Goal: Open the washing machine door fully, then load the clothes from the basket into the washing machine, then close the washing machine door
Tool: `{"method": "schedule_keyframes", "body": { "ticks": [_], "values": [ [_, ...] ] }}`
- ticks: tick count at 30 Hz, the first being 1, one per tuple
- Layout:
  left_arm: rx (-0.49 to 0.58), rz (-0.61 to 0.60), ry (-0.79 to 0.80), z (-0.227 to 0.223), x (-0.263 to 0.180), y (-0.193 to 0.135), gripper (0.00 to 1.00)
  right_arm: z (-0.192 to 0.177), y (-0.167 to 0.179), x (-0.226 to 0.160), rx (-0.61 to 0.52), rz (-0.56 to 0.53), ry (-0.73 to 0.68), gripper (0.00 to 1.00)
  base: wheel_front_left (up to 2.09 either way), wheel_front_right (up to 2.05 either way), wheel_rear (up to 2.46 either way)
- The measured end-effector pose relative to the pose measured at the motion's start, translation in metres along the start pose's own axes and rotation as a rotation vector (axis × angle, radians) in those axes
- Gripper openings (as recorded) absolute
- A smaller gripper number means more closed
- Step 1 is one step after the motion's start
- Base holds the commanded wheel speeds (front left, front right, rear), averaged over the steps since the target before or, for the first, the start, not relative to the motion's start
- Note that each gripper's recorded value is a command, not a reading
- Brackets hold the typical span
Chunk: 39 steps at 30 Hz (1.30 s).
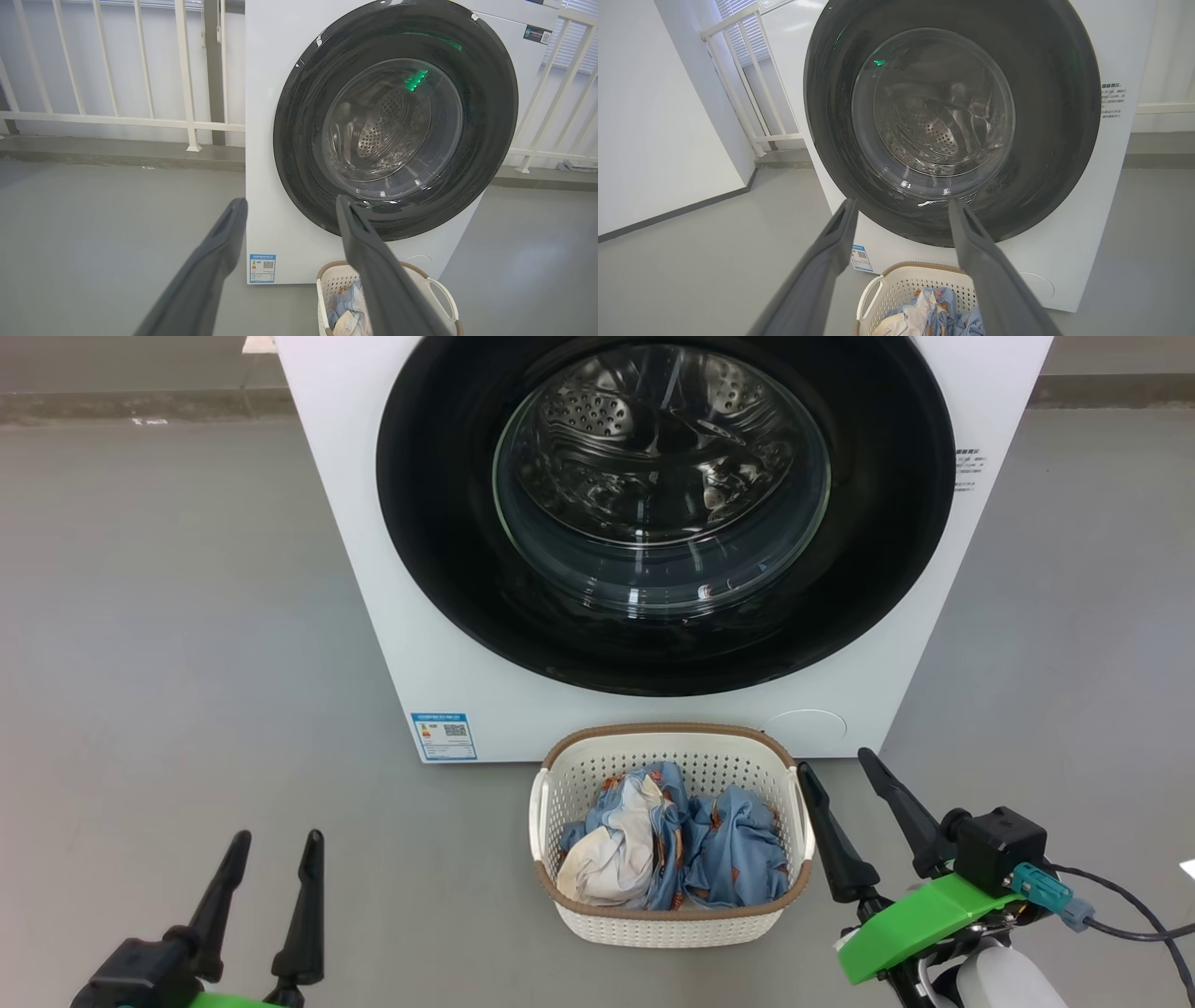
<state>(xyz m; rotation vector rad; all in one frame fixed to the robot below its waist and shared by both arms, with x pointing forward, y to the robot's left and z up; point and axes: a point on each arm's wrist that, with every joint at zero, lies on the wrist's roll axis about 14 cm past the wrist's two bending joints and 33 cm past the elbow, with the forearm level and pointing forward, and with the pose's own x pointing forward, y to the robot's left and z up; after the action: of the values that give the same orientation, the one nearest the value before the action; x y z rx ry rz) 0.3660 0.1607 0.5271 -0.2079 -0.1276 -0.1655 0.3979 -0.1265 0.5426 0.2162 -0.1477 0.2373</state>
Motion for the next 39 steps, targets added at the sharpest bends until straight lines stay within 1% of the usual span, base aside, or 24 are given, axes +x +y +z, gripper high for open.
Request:
{"method": "schedule_keyframes", "body": {
  "ticks": [36,39],
  "values": [
    [0.008,0.007,0.007,-0.0015,-0.0008,0.0044,1.00,-0.0027,0.0006,0.0001,0.003,-0.001,0.007,1.00,0.00,0.00,0.00],
    [0.031,0.007,0.015,-0.0031,-0.0014,0.0060,1.00,-0.0028,0.0007,0.0002,0.003,-0.001,0.007,1.00,0.06,0.09,-0.15]
  ]
}}
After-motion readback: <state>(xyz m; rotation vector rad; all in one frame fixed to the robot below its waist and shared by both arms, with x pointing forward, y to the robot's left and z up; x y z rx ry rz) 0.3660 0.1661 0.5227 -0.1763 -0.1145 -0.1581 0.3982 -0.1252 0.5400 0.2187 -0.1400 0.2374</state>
